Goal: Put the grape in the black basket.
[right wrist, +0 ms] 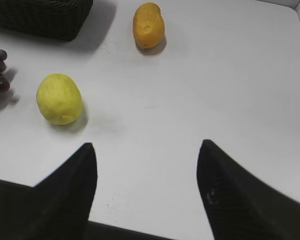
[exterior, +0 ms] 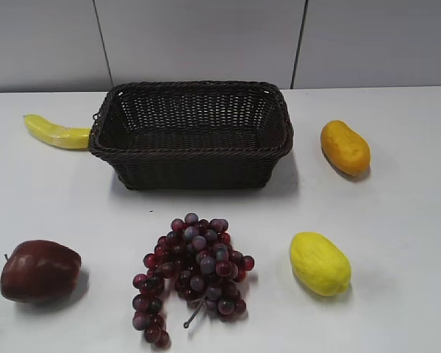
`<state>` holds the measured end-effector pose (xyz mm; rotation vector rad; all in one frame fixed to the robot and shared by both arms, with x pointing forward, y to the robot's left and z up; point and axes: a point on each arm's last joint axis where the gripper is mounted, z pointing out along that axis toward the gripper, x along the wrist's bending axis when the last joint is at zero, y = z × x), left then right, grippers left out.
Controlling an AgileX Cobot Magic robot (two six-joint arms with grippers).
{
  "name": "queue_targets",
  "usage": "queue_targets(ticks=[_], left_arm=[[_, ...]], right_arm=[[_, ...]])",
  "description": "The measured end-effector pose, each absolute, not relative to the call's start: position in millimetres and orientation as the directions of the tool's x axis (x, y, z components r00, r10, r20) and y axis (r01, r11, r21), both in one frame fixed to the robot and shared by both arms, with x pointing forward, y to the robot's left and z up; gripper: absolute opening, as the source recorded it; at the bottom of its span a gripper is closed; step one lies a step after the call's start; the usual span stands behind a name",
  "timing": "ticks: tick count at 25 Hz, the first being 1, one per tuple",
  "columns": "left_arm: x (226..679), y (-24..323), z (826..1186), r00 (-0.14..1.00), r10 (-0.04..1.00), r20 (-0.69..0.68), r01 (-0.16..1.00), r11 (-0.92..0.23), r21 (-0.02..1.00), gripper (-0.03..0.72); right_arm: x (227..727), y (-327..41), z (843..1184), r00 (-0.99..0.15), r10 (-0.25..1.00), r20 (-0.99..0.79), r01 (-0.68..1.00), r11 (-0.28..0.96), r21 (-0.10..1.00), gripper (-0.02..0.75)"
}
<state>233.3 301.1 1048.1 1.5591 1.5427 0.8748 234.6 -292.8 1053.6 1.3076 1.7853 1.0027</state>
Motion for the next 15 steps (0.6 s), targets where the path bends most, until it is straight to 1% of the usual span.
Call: queue_targets(ticks=[15], left_arm=[[233.3,301.1,1048.1,0.035,0.999,-0.041,0.477,0.019,0.878,0.480]], right_arm=[[234.8,-292.8,1053.8,-0.248,0.965,-0.089,0.424,0.191,0.885,0.480]])
